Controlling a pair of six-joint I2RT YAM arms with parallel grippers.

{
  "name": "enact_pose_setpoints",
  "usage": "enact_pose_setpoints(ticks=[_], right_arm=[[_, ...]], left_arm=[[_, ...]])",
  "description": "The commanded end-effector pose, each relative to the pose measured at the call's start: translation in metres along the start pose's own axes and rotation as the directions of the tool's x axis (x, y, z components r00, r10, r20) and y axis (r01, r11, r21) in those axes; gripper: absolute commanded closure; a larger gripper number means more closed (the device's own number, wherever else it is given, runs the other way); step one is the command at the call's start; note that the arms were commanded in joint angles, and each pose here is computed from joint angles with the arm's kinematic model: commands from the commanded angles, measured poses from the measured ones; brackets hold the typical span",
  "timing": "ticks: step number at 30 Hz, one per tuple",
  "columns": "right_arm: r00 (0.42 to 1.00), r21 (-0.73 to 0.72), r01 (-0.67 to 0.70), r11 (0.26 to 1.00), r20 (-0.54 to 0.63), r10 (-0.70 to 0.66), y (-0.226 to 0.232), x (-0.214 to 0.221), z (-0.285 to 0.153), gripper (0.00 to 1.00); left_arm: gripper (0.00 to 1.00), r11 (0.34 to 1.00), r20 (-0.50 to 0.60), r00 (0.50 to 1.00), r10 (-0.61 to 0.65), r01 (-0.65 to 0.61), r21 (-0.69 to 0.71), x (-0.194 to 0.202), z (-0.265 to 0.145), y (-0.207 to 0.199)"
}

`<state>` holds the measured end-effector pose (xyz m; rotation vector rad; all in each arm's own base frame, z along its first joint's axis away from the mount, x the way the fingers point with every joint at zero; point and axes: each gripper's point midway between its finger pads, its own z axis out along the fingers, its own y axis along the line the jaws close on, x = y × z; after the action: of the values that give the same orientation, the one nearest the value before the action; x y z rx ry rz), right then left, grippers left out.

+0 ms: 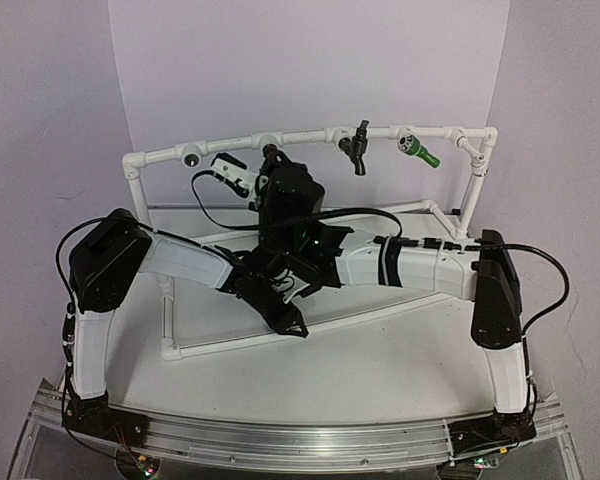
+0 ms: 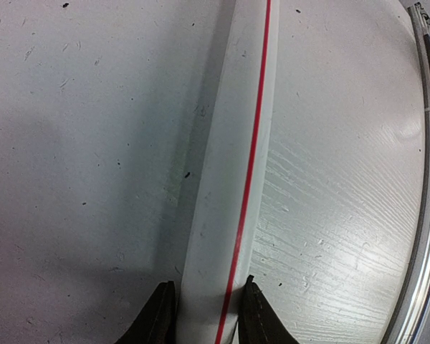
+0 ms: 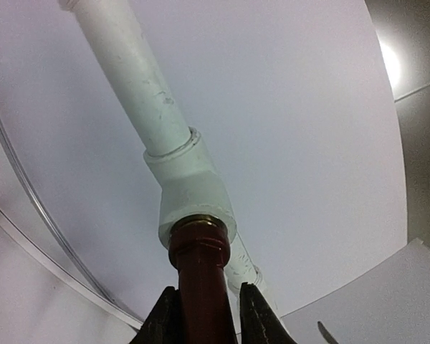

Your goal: Install the water faucets

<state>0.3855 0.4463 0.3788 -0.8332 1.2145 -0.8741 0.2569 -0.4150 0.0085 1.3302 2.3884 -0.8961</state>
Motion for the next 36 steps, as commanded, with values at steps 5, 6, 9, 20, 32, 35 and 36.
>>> enact_pose_setpoints(ticks=[5, 6, 9, 20, 32, 35, 36], right_arm=[[0.554, 0.057, -0.831, 0.553, -0.001, 0.833, -0.043, 0.010, 0.003, 1.00], [0.422, 0.024, -0.907, 0.421, 0.005, 0.907, -0.044, 0.010, 0.000, 1.00], [0.083, -0.121, -0.990, 0.078, -0.035, 0.996, -0.041, 0.006, -0.004, 1.00], [-0.683, -0.232, -0.611, -0.757, -0.330, 0.652, -0.045, -0.001, 0.018, 1.00], [-0.525, -0.289, -0.698, -0.655, -0.416, 0.743, -0.025, 0.006, -0.007, 0.65], [-0.424, -0.296, -0.777, -0.556, -0.407, 0.809, -0.023, 0.023, -0.018, 0.52], [-0.394, -0.304, -0.792, -0.530, -0.410, 0.823, -0.024, 0.026, -0.023, 0.49]], left_arm=[[0.99, 0.961, -0.297, 0.920, -0.254, 0.206, -0.182, 0.118, 0.041, 0.040], [0.99, 0.961, -0.295, 0.921, -0.254, 0.206, -0.183, 0.118, 0.040, 0.040], [1.00, 0.961, -0.301, 0.919, -0.255, 0.205, -0.187, 0.121, 0.042, 0.041], [0.99, 0.960, -0.304, 0.917, -0.257, 0.206, -0.190, 0.122, 0.041, 0.042], [0.99, 0.961, -0.301, 0.919, -0.253, 0.202, -0.189, 0.120, 0.039, 0.041], [0.99, 0.962, -0.293, 0.923, -0.250, 0.202, -0.186, 0.117, 0.037, 0.039], [0.99, 0.962, -0.290, 0.924, -0.249, 0.201, -0.183, 0.116, 0.036, 0.038]])
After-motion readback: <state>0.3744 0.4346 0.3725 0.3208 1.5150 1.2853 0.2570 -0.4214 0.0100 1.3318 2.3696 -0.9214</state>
